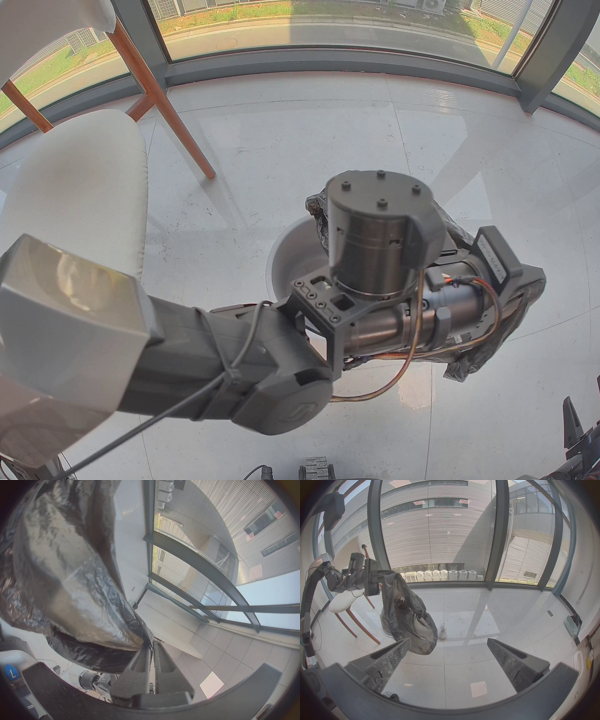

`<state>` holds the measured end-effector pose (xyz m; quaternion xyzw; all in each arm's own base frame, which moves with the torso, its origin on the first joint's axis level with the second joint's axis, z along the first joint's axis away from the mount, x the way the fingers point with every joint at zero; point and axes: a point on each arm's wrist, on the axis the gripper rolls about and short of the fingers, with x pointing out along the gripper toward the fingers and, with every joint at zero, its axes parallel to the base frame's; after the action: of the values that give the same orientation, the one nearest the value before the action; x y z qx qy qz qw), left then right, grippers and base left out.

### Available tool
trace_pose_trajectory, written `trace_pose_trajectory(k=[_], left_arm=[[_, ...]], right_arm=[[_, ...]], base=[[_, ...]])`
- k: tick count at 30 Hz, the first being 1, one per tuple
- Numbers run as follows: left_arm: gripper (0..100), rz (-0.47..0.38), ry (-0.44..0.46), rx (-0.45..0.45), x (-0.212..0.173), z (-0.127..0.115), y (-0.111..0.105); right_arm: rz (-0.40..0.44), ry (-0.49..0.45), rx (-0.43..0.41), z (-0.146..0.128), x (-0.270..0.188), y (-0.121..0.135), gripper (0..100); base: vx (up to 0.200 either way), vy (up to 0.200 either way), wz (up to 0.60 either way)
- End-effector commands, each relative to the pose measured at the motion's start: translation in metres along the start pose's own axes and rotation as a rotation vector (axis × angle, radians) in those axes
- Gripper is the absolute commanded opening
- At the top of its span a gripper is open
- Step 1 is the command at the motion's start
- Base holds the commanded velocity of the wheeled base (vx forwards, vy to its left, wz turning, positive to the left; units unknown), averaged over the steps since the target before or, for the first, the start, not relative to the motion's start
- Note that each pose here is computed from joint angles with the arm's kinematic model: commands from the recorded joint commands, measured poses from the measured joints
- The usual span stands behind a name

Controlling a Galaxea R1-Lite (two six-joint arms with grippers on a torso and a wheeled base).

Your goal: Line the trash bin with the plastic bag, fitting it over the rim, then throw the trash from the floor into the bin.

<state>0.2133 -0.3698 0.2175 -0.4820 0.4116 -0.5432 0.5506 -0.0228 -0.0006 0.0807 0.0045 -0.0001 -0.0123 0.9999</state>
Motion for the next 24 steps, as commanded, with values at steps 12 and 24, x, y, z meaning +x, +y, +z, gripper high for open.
trace_pose_trajectory(k=[12,24], left_arm=[[0,-0.015,-0.135,-0.139,-0.037,0.057,0.023],[0,0.021,-0.029,-0.178,-0.035,0.003,0.019]], right_arm=[[0.003,0.006,0.000,-0.005,0.000,0.000,100],[0.003,0.006,0.000,-0.005,0.000,0.000,100]], base=[[0.000,0.000,0.00],[0.000,0.000,0.00]])
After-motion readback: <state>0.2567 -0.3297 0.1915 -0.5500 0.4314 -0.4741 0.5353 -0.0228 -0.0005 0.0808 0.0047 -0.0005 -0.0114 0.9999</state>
